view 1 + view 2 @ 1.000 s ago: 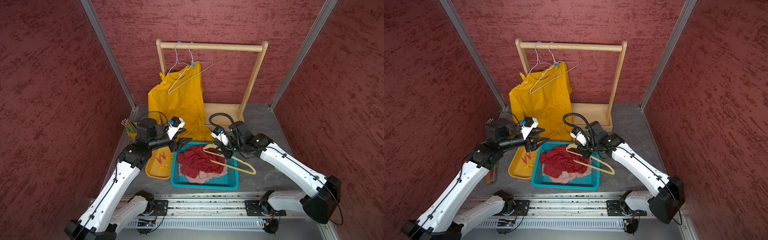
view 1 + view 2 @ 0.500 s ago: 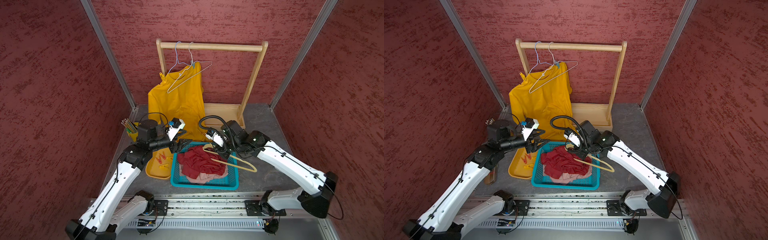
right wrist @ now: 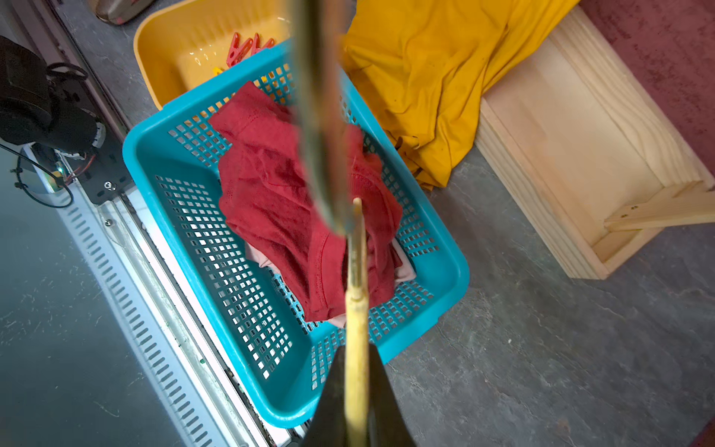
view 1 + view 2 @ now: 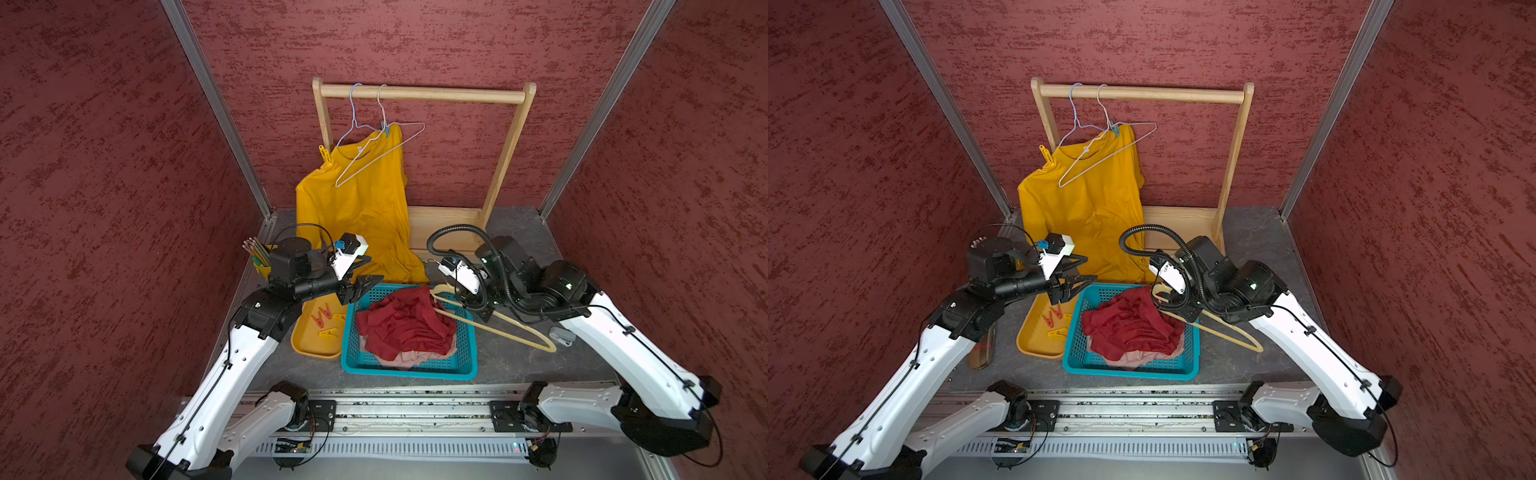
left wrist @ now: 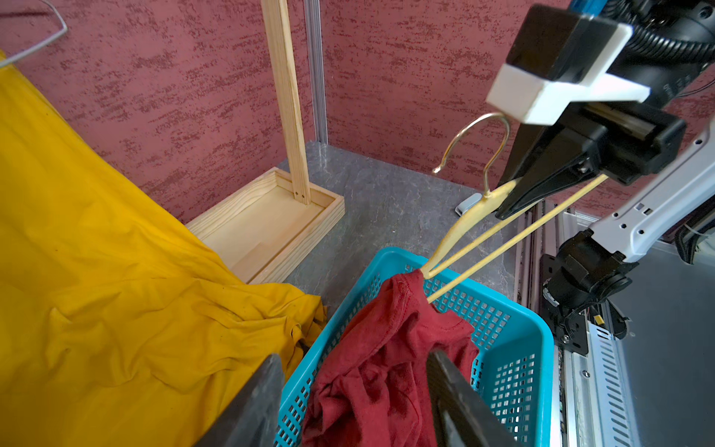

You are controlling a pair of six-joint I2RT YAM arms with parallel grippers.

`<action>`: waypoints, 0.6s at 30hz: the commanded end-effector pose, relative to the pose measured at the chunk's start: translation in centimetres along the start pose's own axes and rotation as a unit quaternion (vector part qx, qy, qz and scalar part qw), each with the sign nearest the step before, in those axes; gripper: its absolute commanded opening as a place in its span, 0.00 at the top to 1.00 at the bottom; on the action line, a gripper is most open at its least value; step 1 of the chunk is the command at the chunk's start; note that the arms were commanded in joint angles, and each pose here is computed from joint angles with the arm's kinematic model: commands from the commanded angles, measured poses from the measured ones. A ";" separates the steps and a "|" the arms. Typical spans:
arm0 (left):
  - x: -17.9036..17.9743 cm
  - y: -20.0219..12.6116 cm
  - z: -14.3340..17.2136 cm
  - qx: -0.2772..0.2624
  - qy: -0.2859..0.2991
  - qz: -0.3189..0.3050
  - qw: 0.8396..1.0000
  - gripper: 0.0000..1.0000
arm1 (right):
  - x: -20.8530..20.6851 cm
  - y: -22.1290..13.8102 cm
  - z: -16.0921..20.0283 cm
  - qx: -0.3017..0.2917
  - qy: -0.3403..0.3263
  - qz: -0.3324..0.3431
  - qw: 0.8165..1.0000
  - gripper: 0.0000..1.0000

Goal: Remove the clothespins securing t-shirts to the hanger
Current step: Remove the T-shirt from the hanger.

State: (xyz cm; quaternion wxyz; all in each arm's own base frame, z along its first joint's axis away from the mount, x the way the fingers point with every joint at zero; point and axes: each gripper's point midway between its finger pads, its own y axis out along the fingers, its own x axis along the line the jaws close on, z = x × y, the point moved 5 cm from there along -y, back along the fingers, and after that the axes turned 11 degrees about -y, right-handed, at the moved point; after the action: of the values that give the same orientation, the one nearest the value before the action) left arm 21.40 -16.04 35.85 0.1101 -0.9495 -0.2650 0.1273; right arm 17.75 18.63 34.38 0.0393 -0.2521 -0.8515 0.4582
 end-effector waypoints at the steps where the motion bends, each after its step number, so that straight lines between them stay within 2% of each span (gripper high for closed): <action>1: -0.5 -1.0 -1.3 -0.019 0.021 -0.008 1.000 0.40 | -0.4 -4.3 -0.9 -0.049 0.001 0.028 0.998 1.00; 9: -0.7 -1.3 -1.8 -0.025 0.024 -0.008 0.999 0.40 | 0.2 -10.5 -3.7 -0.174 -0.014 0.021 0.984 1.00; 12: -0.5 -1.1 -1.7 -0.023 0.022 -0.008 0.999 0.40 | 0.7 -11.1 -4.4 -0.217 -0.030 0.009 0.976 1.00; 13: -0.5 -1.0 -1.7 -0.022 0.022 -0.007 0.999 0.40 | 0.8 -10.1 -4.5 -0.223 -0.033 0.001 0.974 1.00; 14: -0.4 -0.9 -1.6 -0.021 0.021 -0.007 1.000 0.40 | 1.1 -8.8 -4.4 -0.218 -0.034 -0.011 0.975 1.00; 15: -0.4 -0.8 -1.6 -0.021 0.020 -0.007 1.000 0.40 | 1.3 -6.4 -3.9 -0.190 -0.031 -0.028 0.981 1.00; 18: -0.2 -0.6 -1.6 -0.021 0.017 -0.006 1.000 0.40 | 1.2 0.4 -1.1 -0.038 0.001 -0.048 0.998 1.00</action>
State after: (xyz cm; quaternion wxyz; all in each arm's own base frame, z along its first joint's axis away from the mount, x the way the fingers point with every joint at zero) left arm 21.20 -15.86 36.77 0.1033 -0.9500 -0.2704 0.1168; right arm 15.19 18.09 39.69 0.0021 -0.2343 -0.9088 0.3451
